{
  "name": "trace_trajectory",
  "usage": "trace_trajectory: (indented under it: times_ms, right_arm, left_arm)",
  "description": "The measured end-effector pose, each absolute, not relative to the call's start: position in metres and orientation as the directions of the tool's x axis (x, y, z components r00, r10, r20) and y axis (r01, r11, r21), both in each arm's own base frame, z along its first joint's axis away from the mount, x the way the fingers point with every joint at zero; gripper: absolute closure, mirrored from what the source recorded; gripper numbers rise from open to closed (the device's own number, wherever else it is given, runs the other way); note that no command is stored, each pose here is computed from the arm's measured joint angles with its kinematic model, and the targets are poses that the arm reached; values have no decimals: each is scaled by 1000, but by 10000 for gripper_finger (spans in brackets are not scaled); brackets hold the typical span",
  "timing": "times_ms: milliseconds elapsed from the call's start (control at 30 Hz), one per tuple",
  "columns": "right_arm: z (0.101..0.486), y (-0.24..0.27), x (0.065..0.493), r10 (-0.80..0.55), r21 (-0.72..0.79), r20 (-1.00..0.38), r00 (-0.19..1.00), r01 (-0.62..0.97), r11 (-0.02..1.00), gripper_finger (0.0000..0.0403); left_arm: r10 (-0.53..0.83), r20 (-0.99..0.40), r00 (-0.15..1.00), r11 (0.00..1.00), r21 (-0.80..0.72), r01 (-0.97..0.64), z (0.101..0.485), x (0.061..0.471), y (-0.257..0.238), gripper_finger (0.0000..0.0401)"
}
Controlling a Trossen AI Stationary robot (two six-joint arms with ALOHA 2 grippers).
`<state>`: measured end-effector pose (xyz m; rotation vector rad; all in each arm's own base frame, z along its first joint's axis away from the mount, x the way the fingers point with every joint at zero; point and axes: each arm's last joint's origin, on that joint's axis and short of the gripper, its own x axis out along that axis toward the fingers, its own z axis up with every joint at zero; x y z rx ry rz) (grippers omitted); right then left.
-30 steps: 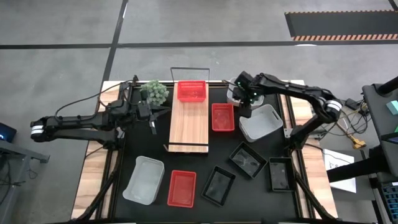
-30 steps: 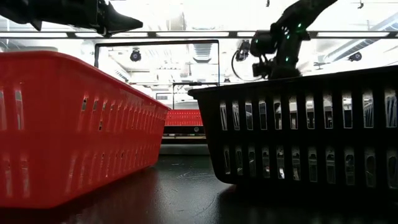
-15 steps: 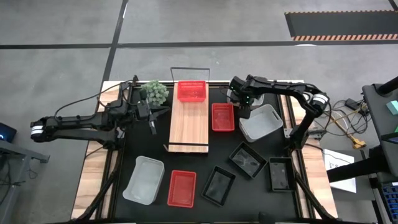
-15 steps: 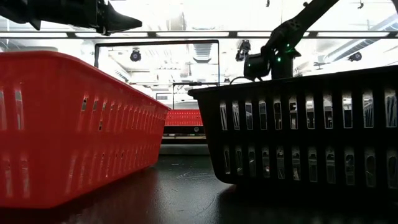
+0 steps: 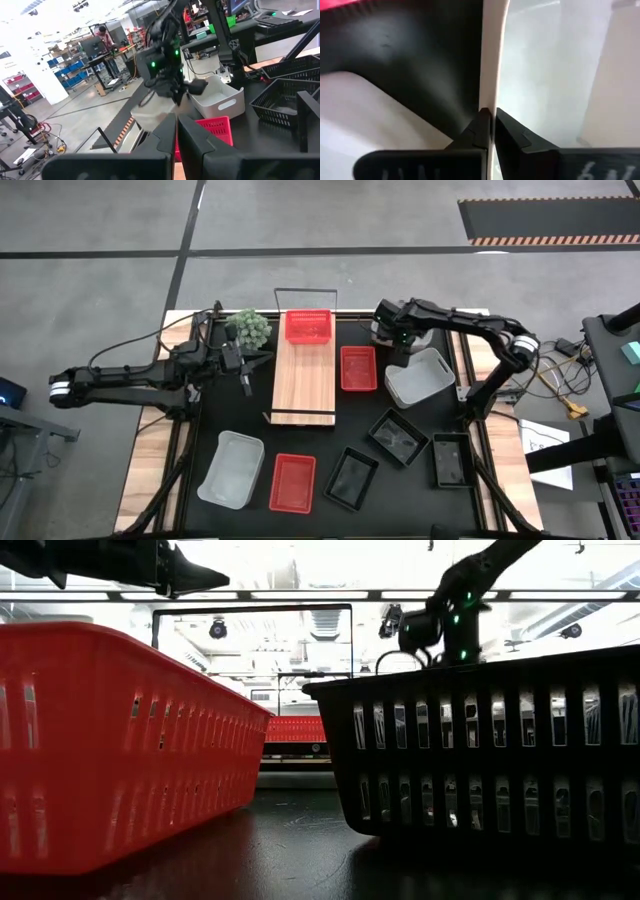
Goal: Stack baskets on shelf by color
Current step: Put the top gray bin on the shelf
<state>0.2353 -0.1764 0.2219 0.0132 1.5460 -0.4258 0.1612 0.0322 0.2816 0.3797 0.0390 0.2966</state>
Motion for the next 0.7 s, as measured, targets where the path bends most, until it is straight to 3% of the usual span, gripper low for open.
trace_trajectory:
  times_ms: [200, 433, 700]
  right_arm:
    - [282, -162, 239, -331, -290, -942, 49, 375, 880, 394]
    - [337, -110, 272, -314, -203, -905, 289, 355, 913, 394]
    - [347, -54, 308, -242, -115, -895, 374, 331, 936, 394]
  left_arm:
    - [293, 20, 956, 886, 370, -279, 282, 161, 32, 401]
    - [302, 18, 953, 884, 370, -286, 282, 161, 32, 401]
    - [301, 19, 953, 884, 370, -287, 282, 161, 32, 401]
